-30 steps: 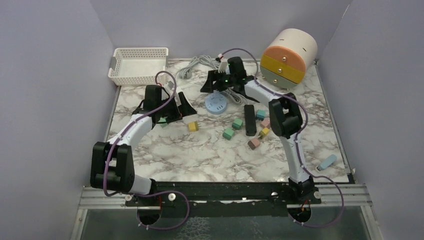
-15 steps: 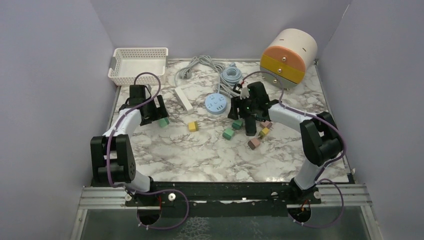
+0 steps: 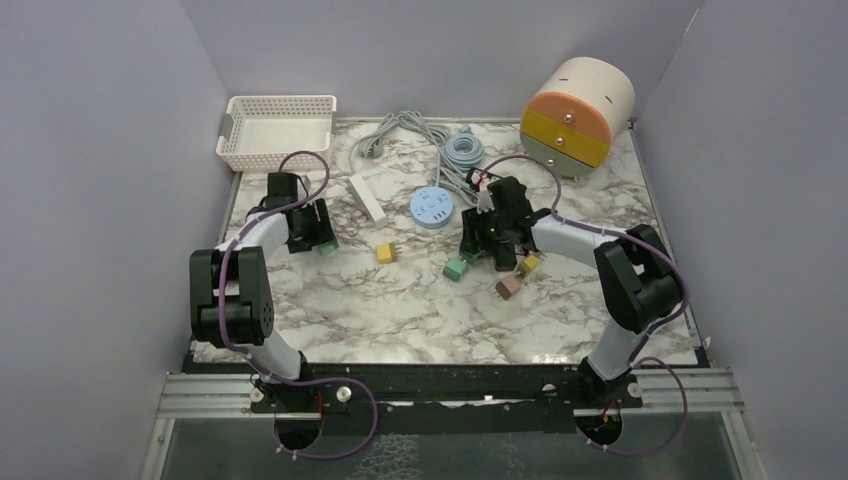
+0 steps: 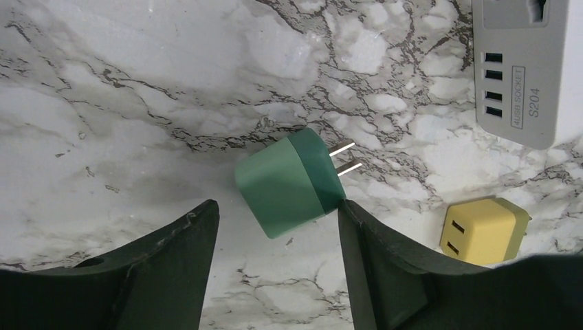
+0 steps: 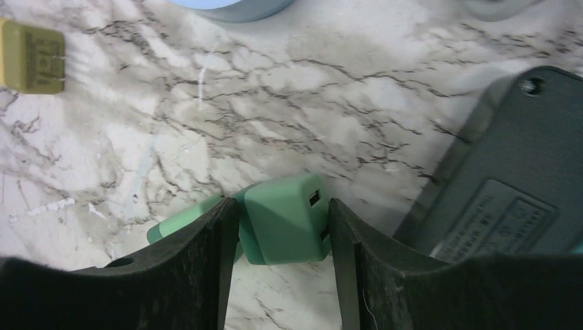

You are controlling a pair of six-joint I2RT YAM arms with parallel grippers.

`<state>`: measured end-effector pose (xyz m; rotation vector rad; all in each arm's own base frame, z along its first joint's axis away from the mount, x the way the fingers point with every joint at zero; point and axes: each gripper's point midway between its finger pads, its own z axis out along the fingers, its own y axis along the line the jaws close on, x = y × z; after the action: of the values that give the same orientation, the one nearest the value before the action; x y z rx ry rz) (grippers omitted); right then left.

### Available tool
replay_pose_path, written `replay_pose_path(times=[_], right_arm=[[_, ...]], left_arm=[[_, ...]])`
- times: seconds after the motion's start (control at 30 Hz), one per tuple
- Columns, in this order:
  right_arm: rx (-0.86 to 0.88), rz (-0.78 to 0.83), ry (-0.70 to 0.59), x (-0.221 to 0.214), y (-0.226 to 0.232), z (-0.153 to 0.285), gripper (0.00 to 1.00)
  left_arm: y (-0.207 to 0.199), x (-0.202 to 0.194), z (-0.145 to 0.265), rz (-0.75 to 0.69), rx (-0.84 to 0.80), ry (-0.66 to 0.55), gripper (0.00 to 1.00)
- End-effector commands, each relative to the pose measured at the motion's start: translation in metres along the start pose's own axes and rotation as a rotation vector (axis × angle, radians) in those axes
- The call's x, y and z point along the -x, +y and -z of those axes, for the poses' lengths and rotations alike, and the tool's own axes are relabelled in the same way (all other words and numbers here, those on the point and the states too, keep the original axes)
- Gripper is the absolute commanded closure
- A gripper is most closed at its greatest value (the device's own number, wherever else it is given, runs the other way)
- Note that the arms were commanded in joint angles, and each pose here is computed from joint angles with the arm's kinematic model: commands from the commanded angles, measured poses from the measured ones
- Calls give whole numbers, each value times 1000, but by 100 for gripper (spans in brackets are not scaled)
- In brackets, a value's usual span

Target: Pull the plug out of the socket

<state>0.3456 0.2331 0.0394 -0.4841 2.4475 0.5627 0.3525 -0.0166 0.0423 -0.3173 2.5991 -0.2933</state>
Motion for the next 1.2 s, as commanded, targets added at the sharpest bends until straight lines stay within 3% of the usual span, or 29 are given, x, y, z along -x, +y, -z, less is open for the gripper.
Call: replay_pose_path(times=[0.0,0.3,0.5,0.7,0.8,0.9,1.17], right_arm=[[9,53,73,-24,22,-6,46],[87,24,121,-48,65,-2,46],[175,-5,142,-55,113,-14,44],[257,6,149,-40,158,-31,42],[286,34,92,-13,170,-27,37],[208,79,21,7,159,-10,31],[254,150,159,-52,146,5,30]], left_arm=[[-17,-11,0,2,-78,8,37],[-41,-76,18,173,-174,96,49],[-61,-105,32,247,-215,122,51],[-55,-59,58,192,-131,-39,33],[-41,-22,67,121,-37,-131,27],[-22,5,62,74,50,-163,25],[-16,33,14,-27,70,-104,27]])
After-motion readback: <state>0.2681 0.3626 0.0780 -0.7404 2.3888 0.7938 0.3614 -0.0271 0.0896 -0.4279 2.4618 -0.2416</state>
